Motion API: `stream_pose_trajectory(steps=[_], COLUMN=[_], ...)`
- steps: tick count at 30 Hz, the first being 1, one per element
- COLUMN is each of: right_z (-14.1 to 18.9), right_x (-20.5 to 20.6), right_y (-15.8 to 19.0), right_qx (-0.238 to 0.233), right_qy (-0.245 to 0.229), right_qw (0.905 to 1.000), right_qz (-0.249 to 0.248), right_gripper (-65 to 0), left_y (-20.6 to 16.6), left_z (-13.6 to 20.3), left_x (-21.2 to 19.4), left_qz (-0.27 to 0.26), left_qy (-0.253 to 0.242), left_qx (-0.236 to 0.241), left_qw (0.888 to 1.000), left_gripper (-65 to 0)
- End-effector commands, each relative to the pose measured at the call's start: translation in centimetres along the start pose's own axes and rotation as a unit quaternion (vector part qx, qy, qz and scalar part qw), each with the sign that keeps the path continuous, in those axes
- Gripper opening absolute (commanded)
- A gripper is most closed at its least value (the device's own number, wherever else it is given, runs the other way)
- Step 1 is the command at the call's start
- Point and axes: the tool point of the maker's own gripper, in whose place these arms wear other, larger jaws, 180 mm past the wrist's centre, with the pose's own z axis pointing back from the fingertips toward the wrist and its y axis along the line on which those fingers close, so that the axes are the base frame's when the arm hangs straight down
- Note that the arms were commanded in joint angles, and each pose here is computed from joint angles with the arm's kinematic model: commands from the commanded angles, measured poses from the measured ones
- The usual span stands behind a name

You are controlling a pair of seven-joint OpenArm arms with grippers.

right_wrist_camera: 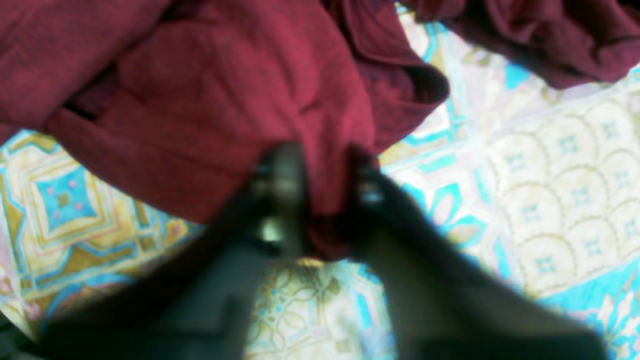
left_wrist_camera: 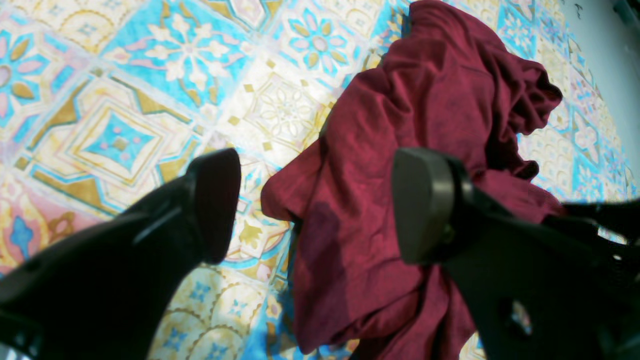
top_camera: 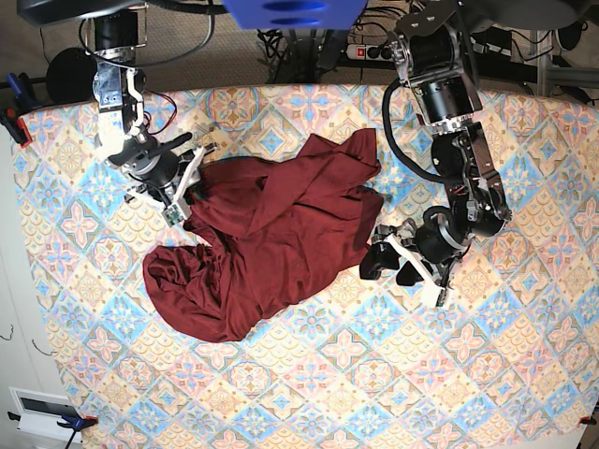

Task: Layout the t-shirt on the table in an organized manner, then fold the t-shirt properly
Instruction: 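Grasp a shirt edge with the right gripper and pull it outward, then grasp the shirt body with the left gripper near the right gripper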

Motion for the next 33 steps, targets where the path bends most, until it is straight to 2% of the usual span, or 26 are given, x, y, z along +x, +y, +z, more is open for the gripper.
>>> stream_pose_trajectory(steps=[1, 5, 10, 13, 17, 26, 33], right_z=[0.5, 2.4, 6.0, 8.4, 10.3, 15.2, 18.2], right_x=[0.9, -1.5, -4.1, -5.8, -7.6, -11.0, -11.4], right_y=[-0.5, -2.9, -6.3, -8.4, -9.8, -14.3, -16.8], right_qx=[-0.004, -0.043, -0.103, -0.138, -0.161, -0.241, -0.291], right_qy=[-0.019, 0.007, 0.023, 0.039, 0.061, 0.111, 0.100], right_qw=[0.9998, 0.9987, 0.9929, 0.9881, 0.9835, 0.9588, 0.9433], right_qz=[0.002, -0.025, -0.054, -0.056, -0.056, -0.102, -0.124], right_gripper=[-65.0, -64.5, -64.7, -64.7, -64.7, -64.7, -64.3], left_y=[-0.4, -0.4, -0.3, -0.4, -0.4, -0.3, -0.6], left_z=[0.2, 0.2, 0.3, 0.2, 0.2, 0.3, 0.1], left_x=[2.1, 2.1, 2.2, 2.1, 2.1, 2.2, 2.1], left_qz=[-0.010, -0.009, -0.008, -0.009, -0.009, -0.008, -0.008], left_qy=[-0.031, -0.032, -0.032, -0.032, -0.032, -0.032, -0.032], left_qx=[-0.008, -0.007, -0.006, -0.007, -0.007, -0.006, -0.010], left_qw=[0.999, 0.999, 0.999, 0.999, 0.999, 0.999, 0.999], left_gripper=[-19.3, -19.3, -19.3, -19.3, -19.3, -19.3, -19.3])
